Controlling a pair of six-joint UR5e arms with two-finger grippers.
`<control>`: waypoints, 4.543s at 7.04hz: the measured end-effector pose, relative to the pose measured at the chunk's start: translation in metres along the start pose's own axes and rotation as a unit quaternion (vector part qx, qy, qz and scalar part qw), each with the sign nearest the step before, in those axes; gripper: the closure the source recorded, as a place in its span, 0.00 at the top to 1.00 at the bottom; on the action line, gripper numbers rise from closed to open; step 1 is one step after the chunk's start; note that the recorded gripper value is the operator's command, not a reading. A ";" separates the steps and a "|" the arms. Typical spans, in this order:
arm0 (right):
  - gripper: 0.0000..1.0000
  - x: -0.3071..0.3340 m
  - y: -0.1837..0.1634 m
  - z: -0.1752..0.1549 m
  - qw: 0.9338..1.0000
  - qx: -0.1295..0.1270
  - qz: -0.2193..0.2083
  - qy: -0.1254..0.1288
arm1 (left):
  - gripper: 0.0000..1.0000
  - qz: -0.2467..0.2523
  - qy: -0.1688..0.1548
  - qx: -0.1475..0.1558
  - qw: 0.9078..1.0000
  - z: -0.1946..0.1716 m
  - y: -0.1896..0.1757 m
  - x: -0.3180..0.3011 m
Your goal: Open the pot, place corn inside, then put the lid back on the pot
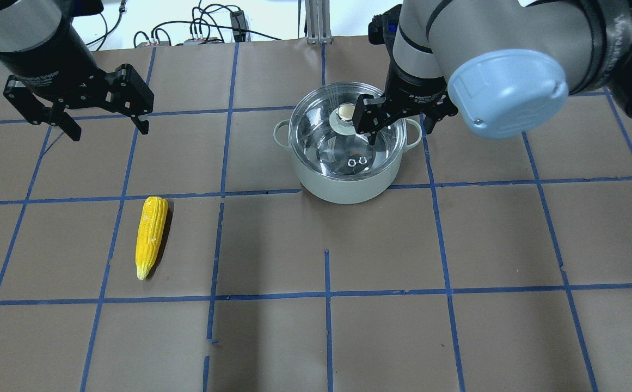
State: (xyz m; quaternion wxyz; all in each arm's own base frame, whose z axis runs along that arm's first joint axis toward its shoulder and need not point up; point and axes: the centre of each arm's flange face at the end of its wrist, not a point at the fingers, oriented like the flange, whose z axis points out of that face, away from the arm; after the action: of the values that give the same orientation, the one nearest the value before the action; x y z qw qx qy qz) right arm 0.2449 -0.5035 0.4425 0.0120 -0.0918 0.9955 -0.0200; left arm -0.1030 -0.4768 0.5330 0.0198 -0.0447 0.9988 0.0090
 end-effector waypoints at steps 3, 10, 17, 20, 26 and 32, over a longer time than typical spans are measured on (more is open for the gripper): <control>0.98 -0.004 -0.047 0.001 1.000 -0.001 -0.001 -0.003 | 1.00 0.002 0.001 -0.002 1.000 0.003 -0.002 -0.001; 0.92 -0.034 -0.136 0.069 1.000 -0.024 -0.011 -0.002 | 1.00 0.002 0.005 -0.003 1.000 0.004 -0.003 -0.001; 0.84 -0.048 -0.137 0.097 0.999 -0.042 -0.014 0.001 | 1.00 0.001 0.004 -0.003 1.000 0.004 -0.003 -0.002; 0.35 -0.050 -0.137 0.098 0.999 -0.041 -0.017 0.005 | 1.00 0.000 0.004 -0.003 1.000 0.004 -0.003 -0.003; 0.12 -0.042 -0.140 0.061 0.999 -0.033 -0.015 0.007 | 1.00 0.000 0.002 -0.003 1.000 0.003 -0.002 -0.004; 0.12 0.028 -0.035 -0.179 1.000 -0.004 0.013 0.025 | 1.00 0.007 0.007 -0.054 0.998 0.108 -0.011 -0.029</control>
State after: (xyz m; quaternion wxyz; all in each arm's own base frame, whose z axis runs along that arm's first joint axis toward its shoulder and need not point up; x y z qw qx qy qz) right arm 0.2192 -0.5358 0.6218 -0.0130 -0.0780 0.9967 -0.0181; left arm -0.0686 -0.4826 0.4257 0.0101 -0.0386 0.9972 0.0628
